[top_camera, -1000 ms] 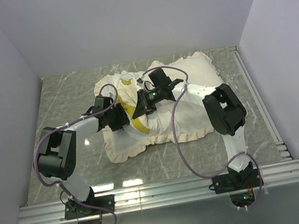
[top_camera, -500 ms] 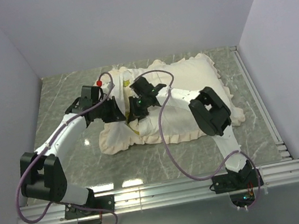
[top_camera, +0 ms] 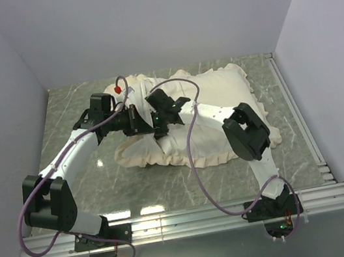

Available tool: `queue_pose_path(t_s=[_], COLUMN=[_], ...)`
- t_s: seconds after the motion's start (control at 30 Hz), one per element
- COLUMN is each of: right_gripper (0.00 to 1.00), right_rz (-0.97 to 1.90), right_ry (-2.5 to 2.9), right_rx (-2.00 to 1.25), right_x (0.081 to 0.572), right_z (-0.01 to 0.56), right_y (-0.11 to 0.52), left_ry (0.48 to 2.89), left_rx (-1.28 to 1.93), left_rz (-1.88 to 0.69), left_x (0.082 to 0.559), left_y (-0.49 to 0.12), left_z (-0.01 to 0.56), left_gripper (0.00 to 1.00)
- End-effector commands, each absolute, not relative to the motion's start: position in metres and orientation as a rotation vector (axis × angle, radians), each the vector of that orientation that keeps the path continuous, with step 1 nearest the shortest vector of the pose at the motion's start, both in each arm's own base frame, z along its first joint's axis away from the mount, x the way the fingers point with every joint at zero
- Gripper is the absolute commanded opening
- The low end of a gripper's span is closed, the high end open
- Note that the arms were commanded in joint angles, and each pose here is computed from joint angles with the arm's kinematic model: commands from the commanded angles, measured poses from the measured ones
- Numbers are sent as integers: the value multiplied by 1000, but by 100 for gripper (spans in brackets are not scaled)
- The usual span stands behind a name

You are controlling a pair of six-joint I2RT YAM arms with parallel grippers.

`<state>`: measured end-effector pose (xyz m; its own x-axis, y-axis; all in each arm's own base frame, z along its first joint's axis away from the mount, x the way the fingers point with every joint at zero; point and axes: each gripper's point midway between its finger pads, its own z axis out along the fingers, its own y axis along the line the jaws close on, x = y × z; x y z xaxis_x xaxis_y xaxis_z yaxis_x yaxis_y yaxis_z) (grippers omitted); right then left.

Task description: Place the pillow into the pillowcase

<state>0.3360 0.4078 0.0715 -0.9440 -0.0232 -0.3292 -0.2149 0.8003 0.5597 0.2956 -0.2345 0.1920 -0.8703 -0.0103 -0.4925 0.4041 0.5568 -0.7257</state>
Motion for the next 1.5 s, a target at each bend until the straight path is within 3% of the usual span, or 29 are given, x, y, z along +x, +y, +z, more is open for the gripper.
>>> queue_pose_path(t_s=[0.0, 0.03, 0.17, 0.33, 0.43, 0.53, 0.6, 0.7, 0.83, 0.97, 1.1, 1.13, 1.2, 1.27, 1.47], right_gripper=[50, 70, 75, 77, 76, 59, 60, 71, 71, 70, 47, 34, 21, 0, 0], right_rz=[958, 949, 816, 661, 831, 1217, 1328, 1358, 1452, 1551, 1474, 1405, 1361, 1421, 1412], right_ry=[2531, 2533, 2542, 2560, 2541, 2507, 2518, 2533, 2481, 2338, 2332, 2376, 2464, 2595, 2730], right_rx=[-261, -304, -414, -497, -531, -503, -494, -459, -497, -565, -612, -588, -600, -608, -679], right_x=[336, 331, 333, 328, 322, 308, 303, 305, 301, 296, 291, 293, 283, 260, 246], right_z=[139, 143, 155, 153, 176, 201, 201, 194, 202, 245, 249, 234, 204, 160, 83], right_y=[405, 402, 387, 357, 358, 366, 367, 367, 373, 378, 368, 362, 353, 348, 376], left_ry=[2225, 2213, 2181, 2204, 2232, 2195, 2154, 2109, 2094, 2111, 2081, 2070, 2032, 2021, 2081], left_rx=[370, 367, 353, 369, 336, 308, 311, 321, 329, 342, 344, 351, 392, 412, 445], left_rz=[-1412, -1412, -1364, -1297, -1297, -1347, -1376, -1414, -1436, -1421, -1416, -1427, -1417, -1416, -1392], left_x=[292, 297, 312, 306, 297, 290, 287, 281, 277, 278, 284, 284, 288, 289, 292], left_y=[-244, -244, -229, -213, -203, -193, -187, -183, -184, -183, -184, -187, -192, -198, -206], left_z=[226, 228, 236, 223, 211, 212, 213, 218, 222, 219, 230, 236, 248, 251, 234], left_gripper=[0, 0, 0, 0, 0, 0, 0, 0, 0, 0, 0, 0, 0, 0, 1])
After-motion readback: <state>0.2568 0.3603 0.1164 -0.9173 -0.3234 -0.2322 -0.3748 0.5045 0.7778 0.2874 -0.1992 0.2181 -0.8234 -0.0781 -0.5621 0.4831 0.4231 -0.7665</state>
